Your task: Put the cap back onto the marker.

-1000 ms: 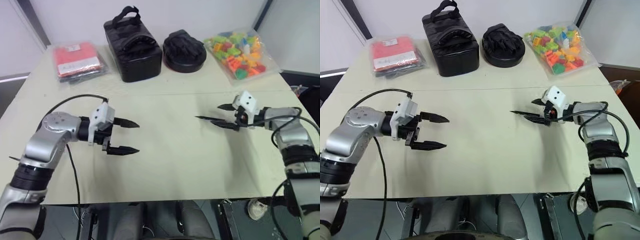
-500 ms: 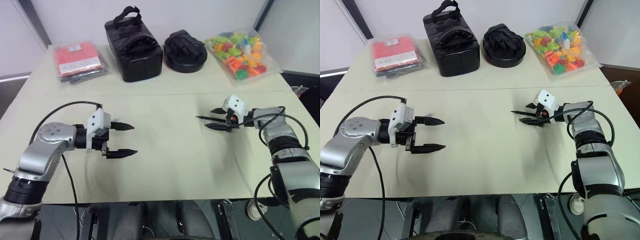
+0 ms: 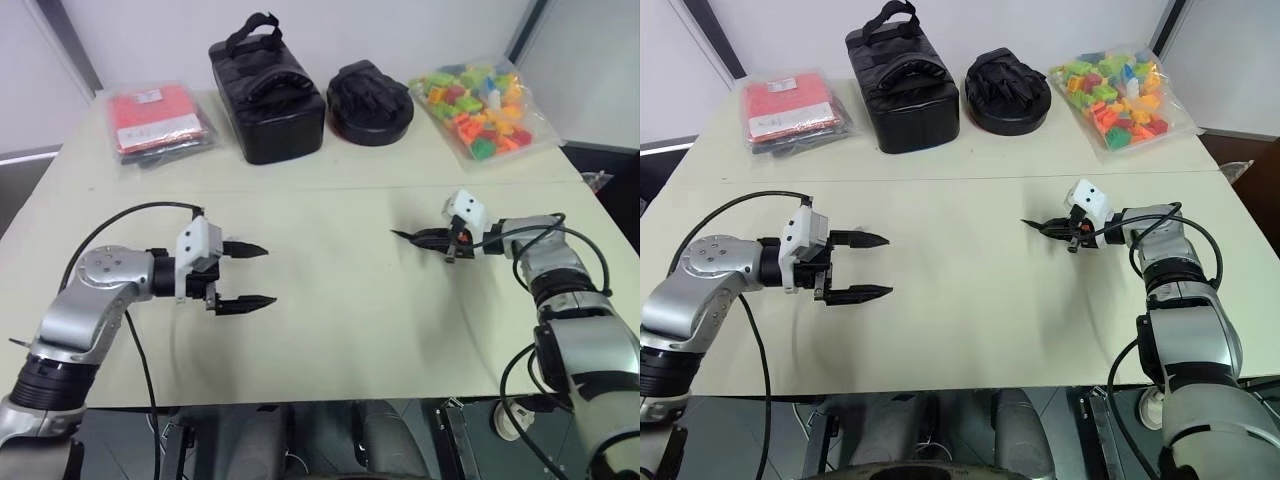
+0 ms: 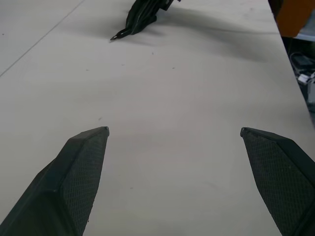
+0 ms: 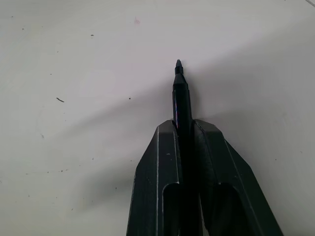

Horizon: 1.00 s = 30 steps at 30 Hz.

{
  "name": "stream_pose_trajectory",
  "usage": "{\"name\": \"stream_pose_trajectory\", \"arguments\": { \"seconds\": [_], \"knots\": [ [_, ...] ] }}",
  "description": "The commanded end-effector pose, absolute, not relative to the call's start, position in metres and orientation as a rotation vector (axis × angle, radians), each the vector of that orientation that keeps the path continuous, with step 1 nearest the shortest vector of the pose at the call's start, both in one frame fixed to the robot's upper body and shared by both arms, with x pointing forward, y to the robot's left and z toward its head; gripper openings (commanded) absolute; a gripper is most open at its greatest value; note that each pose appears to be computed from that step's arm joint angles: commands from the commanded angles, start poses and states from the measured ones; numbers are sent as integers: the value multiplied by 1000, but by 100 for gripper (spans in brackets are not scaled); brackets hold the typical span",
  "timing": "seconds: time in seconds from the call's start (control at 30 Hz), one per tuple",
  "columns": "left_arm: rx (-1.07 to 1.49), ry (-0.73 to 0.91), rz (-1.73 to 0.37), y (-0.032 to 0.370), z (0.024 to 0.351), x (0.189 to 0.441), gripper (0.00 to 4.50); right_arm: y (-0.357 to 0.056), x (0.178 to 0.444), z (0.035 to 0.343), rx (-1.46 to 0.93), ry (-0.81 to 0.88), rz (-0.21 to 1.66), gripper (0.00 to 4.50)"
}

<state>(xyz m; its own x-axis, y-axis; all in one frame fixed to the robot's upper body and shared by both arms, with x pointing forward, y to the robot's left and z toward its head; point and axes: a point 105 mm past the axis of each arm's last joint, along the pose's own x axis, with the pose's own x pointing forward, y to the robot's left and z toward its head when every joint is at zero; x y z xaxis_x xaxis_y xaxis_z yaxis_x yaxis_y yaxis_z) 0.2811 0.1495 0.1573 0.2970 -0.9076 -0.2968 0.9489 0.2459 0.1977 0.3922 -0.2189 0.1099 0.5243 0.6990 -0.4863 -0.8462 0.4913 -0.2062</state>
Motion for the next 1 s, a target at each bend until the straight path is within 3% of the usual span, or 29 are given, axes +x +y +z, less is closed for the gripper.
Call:
{"name": "stream_pose_trajectory", "arguments": {
  "seconds": [0.03,0.3,0.5,0.63,1.0],
  "knots": [
    [376,100,-1241,154,163,283,450,-219,394,112,-463,360,954,5],
    [423,91,-1020,197,168,305,450,-198,398,155,-567,221,1023,5],
    [505,72,-845,243,184,322,450,-148,362,189,-568,94,1151,5],
    [505,72,-793,262,188,327,450,-124,334,195,-519,63,1169,5],
    [395,120,-777,263,145,331,450,-90,300,206,-393,23,1101,5]
  ]
}}
